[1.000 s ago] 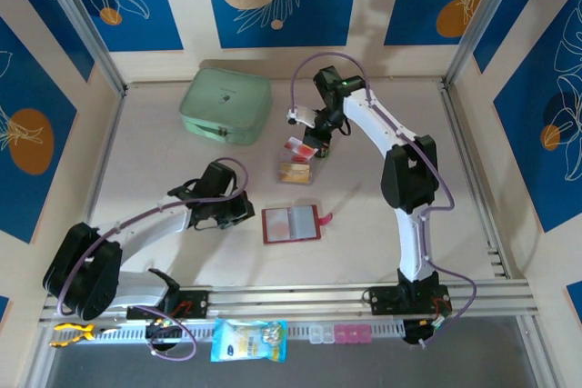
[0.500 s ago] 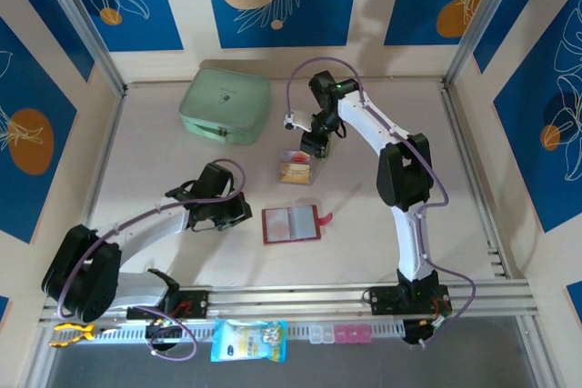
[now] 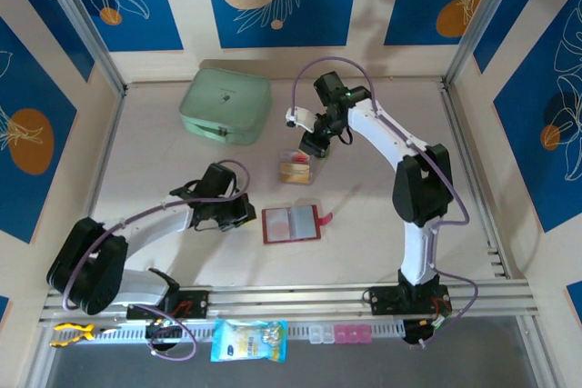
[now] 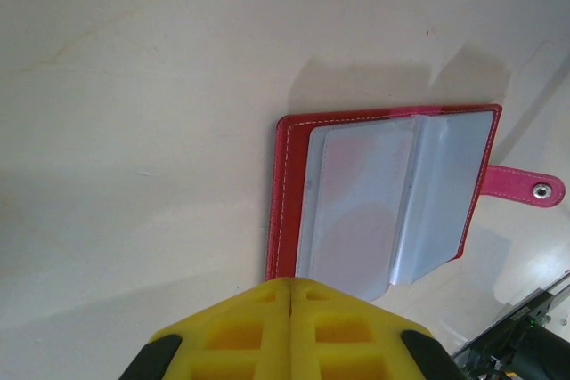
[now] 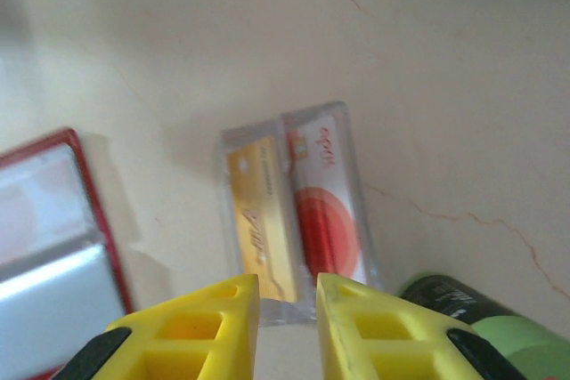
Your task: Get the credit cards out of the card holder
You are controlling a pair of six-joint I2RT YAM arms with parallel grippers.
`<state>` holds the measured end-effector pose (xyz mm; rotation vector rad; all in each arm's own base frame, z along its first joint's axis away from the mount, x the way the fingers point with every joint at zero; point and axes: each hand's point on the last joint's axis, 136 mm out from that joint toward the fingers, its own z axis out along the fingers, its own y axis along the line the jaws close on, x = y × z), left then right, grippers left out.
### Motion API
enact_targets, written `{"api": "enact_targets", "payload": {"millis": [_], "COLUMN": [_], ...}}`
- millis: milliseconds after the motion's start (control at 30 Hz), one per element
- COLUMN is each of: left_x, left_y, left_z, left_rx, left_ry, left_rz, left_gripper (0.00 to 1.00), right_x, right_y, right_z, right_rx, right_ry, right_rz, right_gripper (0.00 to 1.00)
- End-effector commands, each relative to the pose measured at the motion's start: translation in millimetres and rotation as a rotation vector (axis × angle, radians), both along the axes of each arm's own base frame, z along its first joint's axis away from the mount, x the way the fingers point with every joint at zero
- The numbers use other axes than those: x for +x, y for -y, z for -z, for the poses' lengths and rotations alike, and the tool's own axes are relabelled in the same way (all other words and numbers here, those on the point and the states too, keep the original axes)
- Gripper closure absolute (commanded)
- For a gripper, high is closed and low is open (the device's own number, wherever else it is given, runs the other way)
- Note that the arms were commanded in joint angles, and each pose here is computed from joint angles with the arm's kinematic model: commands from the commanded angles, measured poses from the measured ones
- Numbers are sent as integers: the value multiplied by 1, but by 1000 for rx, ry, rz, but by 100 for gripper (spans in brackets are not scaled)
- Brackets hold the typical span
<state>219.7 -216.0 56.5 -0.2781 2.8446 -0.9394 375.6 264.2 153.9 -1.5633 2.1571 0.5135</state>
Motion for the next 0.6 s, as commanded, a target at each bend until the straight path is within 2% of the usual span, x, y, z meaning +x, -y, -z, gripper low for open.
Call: {"api": "enact_targets", "payload": {"millis": [0,233,567], "left_x": [0,-6,-9], "left_y": [13,28,37], "left_z": [-3,5,20], "left_rx": [-31,-26,-5], "left_ry": [5,-6,-35], "left_rz": [31,67,85], "left_gripper": [95,97,98], "right_x": [-17,-43,-75], "right_y": [-17,-17,-11], "right_z": [-18,-12,17], "right_rx": [116,192,205], "right_ry": [-40,-186,-352], "right_rz": [62,280,612], "right_gripper": [76,79,85]}}
